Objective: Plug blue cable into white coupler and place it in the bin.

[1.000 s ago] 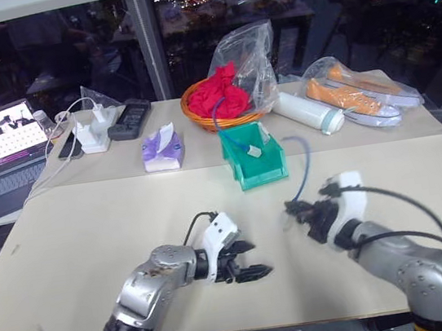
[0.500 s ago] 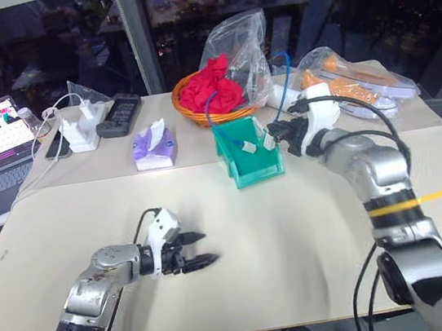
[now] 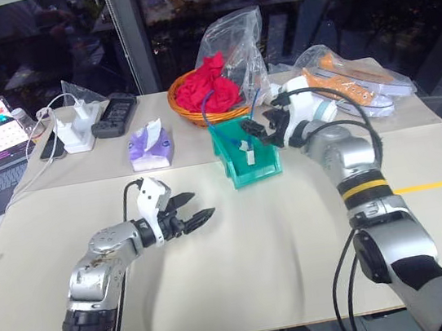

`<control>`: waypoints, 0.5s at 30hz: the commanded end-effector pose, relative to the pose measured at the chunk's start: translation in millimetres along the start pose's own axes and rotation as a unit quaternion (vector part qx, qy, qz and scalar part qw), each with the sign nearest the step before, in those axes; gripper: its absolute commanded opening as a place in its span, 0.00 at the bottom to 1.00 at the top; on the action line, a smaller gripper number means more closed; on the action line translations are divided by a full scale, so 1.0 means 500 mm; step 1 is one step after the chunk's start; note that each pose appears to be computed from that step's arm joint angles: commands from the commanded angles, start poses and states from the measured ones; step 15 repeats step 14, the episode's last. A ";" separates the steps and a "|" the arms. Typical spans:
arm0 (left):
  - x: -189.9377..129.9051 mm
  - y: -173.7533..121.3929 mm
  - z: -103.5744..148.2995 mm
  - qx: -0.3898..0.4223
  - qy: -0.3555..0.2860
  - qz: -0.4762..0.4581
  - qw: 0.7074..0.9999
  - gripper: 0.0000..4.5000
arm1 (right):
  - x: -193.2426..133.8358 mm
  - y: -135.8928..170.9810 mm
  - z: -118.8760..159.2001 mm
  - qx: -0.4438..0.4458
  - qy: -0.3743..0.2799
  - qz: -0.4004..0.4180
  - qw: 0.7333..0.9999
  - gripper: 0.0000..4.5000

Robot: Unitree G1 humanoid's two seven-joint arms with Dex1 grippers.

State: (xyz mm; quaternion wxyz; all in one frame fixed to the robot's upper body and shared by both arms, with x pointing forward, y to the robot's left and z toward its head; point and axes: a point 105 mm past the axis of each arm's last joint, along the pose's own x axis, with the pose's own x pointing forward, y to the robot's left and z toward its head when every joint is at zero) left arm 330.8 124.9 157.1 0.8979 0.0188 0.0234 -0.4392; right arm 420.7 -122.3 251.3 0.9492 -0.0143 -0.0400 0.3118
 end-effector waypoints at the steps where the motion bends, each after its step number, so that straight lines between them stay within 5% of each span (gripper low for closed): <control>1: -0.016 0.016 0.023 0.027 -0.025 0.015 0.999 0.86 | -0.115 0.040 0.027 -0.075 -0.008 0.071 0.995 0.98; 4: -0.029 0.029 0.017 0.027 -0.024 0.028 0.999 0.86 | -0.189 0.056 0.016 -0.088 0.003 0.084 0.993 0.98; 8: -0.040 0.038 0.009 0.024 -0.022 0.035 0.999 0.86 | -0.295 0.001 -0.041 -0.135 0.060 -0.017 0.989 0.98; 15: -0.047 0.055 -0.026 0.014 0.026 0.039 0.999 0.86 | -0.354 -0.001 -0.109 -0.099 0.084 -0.081 0.988 0.98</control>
